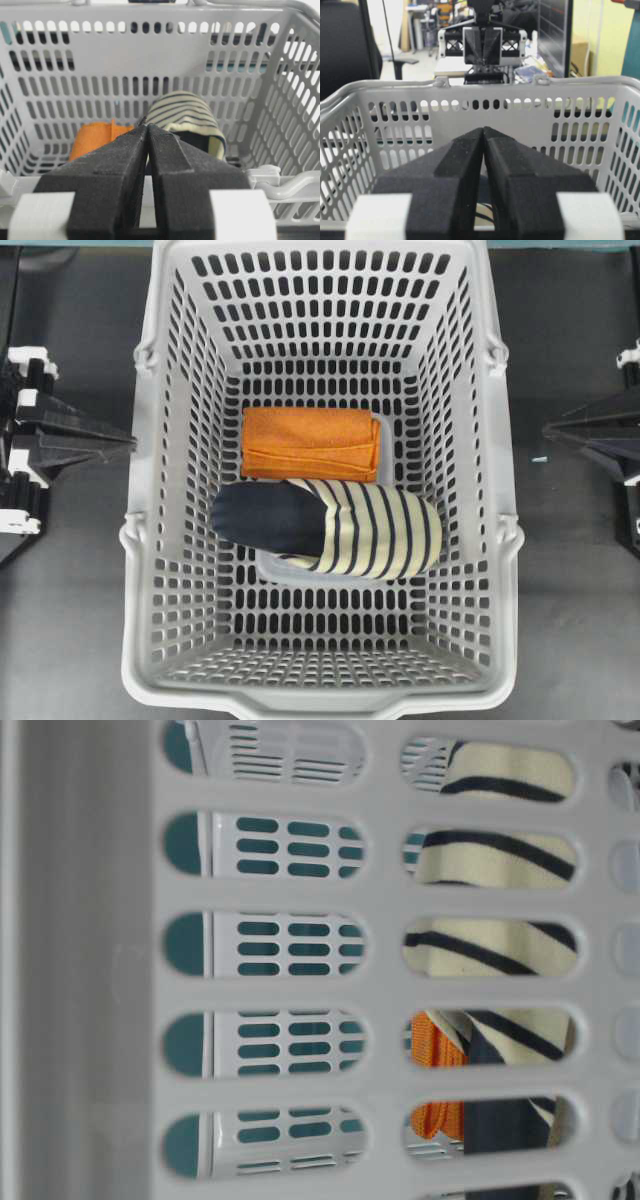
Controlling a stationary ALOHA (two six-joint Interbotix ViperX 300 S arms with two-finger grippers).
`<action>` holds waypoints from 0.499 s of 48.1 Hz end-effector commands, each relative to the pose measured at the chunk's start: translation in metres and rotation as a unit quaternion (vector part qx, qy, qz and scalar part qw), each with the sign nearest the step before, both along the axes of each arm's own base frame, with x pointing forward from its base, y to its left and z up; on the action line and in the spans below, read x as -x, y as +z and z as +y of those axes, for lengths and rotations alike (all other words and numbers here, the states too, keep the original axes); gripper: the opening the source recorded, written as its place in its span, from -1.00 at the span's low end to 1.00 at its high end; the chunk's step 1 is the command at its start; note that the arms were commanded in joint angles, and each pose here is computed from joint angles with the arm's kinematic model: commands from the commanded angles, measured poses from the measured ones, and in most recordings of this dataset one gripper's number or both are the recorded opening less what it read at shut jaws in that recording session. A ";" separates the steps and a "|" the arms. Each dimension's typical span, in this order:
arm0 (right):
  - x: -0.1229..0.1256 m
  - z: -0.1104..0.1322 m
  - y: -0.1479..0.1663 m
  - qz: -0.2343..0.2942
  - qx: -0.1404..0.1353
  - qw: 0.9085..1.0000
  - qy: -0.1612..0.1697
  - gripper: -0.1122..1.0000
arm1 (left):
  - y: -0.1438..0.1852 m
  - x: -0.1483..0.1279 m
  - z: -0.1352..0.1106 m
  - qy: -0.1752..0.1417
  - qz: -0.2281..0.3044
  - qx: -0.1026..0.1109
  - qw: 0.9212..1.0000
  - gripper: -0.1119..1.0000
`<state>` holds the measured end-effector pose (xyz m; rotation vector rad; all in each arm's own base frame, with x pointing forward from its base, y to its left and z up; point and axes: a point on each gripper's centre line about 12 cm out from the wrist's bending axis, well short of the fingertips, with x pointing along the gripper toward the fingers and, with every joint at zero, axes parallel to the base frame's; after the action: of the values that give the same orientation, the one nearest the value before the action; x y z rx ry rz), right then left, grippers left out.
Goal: Pick up the slipper from the shopping basket with the left arm.
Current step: 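Move the left gripper down into the basket toward the striped slipper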
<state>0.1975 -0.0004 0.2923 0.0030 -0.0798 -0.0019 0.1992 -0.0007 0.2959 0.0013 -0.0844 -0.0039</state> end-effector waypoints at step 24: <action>0.004 0.002 0.023 -0.001 -0.018 1.000 0.007 -0.79 | 0.075 -0.094 -0.013 -0.017 0.222 -0.019 0.975 -0.80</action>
<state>0.1923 0.0028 0.3029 0.0372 -0.0734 0.0150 0.2747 -0.0115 0.3520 0.0376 0.3611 -0.0383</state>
